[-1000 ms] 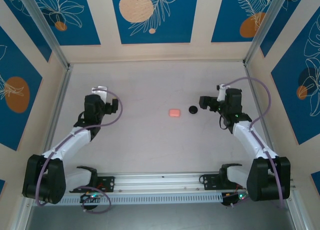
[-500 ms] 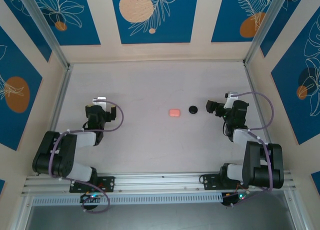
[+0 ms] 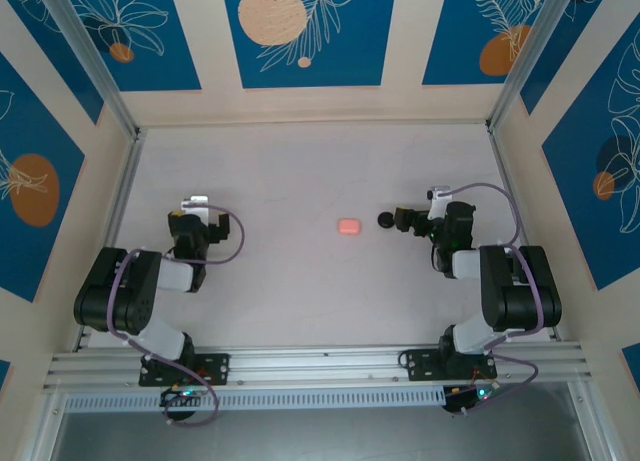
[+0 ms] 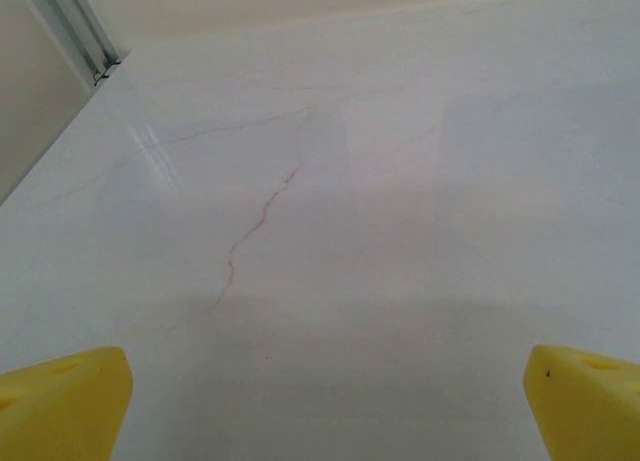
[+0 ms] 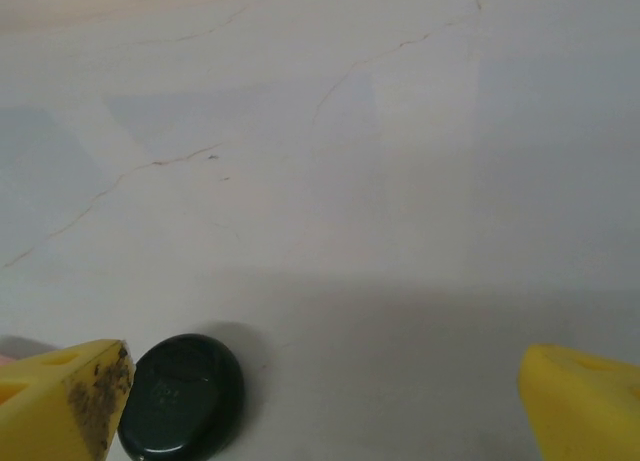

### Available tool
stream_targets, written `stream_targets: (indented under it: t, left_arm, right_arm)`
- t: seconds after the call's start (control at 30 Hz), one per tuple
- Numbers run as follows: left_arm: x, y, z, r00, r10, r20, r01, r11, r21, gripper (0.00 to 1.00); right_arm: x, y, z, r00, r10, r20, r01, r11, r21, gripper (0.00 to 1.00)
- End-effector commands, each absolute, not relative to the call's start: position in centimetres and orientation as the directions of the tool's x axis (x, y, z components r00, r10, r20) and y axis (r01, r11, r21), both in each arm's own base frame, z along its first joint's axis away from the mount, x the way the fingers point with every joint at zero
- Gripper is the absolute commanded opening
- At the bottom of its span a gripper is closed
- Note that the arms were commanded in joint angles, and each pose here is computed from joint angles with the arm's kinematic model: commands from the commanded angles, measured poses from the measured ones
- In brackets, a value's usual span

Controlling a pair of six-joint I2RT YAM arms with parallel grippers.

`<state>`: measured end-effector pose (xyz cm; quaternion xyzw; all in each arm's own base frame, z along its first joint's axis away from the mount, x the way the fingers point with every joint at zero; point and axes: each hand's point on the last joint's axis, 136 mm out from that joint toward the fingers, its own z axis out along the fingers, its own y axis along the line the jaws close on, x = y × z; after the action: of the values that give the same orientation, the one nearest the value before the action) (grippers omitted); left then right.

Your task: Insert wireless bluetooth earbuds into charging case

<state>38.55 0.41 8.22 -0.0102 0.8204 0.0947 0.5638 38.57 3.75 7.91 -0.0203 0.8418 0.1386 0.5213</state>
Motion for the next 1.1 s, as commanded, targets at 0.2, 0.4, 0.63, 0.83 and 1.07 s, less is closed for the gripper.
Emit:
stream_targets:
  t: [0.2, 0.4, 0.63, 0.83, 1.07]
  left_arm:
    - [39.26, 0.18, 9.53, -0.315, 0.073, -0.946, -0.111, 0.987, 0.114, 1.0]
    - [39.26, 0.16, 9.5, -0.316, 0.075, -0.946, -0.109, 0.987, 0.115, 1.0]
    - [39.25, 0.16, 9.45, -0.318, 0.075, -0.945, -0.109, 0.987, 0.115, 1.0]
    - [39.28, 0.12, 9.49, -0.317, 0.075, -0.945, -0.107, 0.988, 0.114, 1.0]
    - [39.3, 0.0, 9.51, -0.316, 0.075, -0.946, -0.094, 0.989, 0.11, 1.0]
  right_arm:
    - [39.5, 3.33, 9.39, -0.396, 0.083, -0.915, -0.184, 0.969, 0.167, 0.99]
    - [39.49, 3.33, 9.38, -0.396, 0.083, -0.914, -0.184, 0.969, 0.167, 0.99]
    - [39.52, 3.32, 9.4, -0.396, 0.082, -0.915, -0.184, 0.969, 0.166, 0.99]
    - [39.49, 3.35, 9.36, -0.397, 0.082, -0.914, -0.184, 0.968, 0.167, 0.99]
    - [39.48, 3.36, 9.45, -0.394, 0.082, -0.916, -0.186, 0.968, 0.167, 0.99]
